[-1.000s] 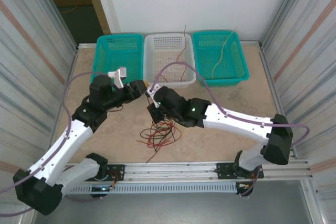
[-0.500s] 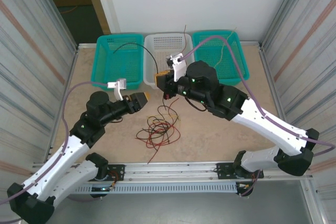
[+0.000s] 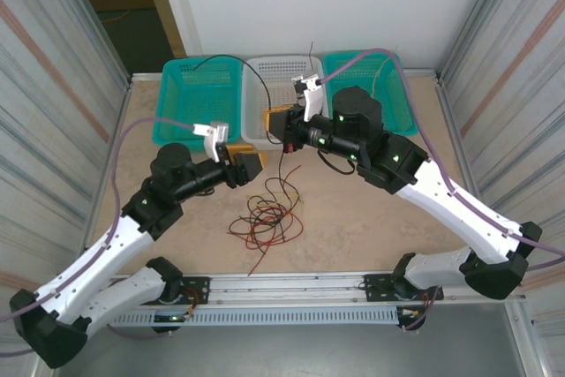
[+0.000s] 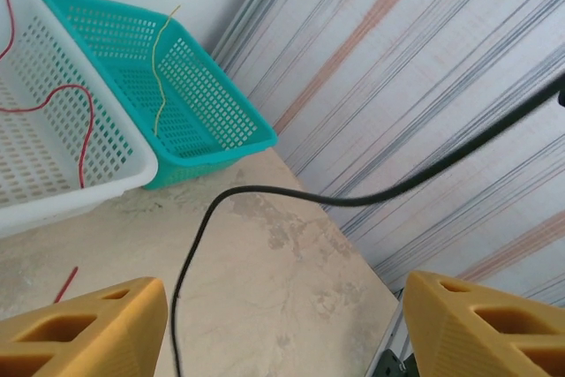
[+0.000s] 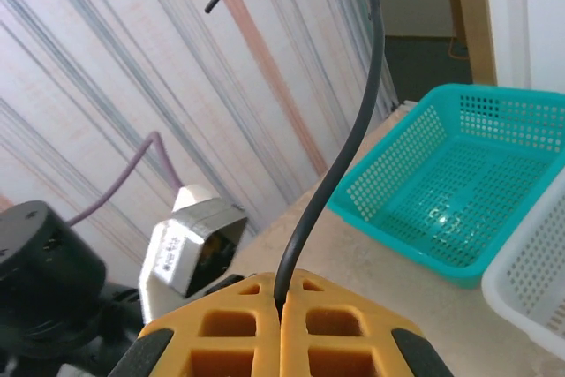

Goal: Untangle the cables

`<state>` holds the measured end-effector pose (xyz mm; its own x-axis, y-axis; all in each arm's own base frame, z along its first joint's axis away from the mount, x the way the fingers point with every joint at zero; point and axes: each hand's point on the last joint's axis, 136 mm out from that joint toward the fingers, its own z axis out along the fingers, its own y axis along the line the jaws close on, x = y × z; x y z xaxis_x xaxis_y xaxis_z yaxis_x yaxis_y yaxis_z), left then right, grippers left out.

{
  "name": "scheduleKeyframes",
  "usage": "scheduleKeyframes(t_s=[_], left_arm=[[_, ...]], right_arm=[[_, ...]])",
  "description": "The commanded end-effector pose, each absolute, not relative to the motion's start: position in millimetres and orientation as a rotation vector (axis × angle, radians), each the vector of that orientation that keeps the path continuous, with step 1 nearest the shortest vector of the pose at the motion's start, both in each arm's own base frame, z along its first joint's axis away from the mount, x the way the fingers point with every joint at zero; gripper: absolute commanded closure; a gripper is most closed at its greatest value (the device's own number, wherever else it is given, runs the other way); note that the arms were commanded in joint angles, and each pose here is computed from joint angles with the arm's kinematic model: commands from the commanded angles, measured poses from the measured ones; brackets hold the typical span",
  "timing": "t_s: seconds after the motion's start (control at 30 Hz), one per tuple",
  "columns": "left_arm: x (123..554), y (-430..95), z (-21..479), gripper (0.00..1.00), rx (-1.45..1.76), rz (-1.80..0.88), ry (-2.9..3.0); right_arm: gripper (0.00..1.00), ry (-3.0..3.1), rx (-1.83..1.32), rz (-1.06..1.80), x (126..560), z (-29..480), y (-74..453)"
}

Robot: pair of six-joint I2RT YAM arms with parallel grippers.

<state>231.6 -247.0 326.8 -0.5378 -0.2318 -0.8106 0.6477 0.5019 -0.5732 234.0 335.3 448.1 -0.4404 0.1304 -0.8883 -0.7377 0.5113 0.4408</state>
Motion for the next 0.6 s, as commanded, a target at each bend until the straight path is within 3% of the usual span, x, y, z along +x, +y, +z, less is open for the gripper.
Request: scheduleKeyframes(t_s=[0.0, 0.57], left_arm=[[227, -262, 355, 0.30, 0.453, -1.208, 1.699], [219, -270, 392, 0.40, 0.571, -1.136, 1.552]], right_arm=[[0.98, 1.657, -0.478, 1.197, 222, 483, 322], [0.97, 1.663, -0.438, 1.324, 224, 482, 325]])
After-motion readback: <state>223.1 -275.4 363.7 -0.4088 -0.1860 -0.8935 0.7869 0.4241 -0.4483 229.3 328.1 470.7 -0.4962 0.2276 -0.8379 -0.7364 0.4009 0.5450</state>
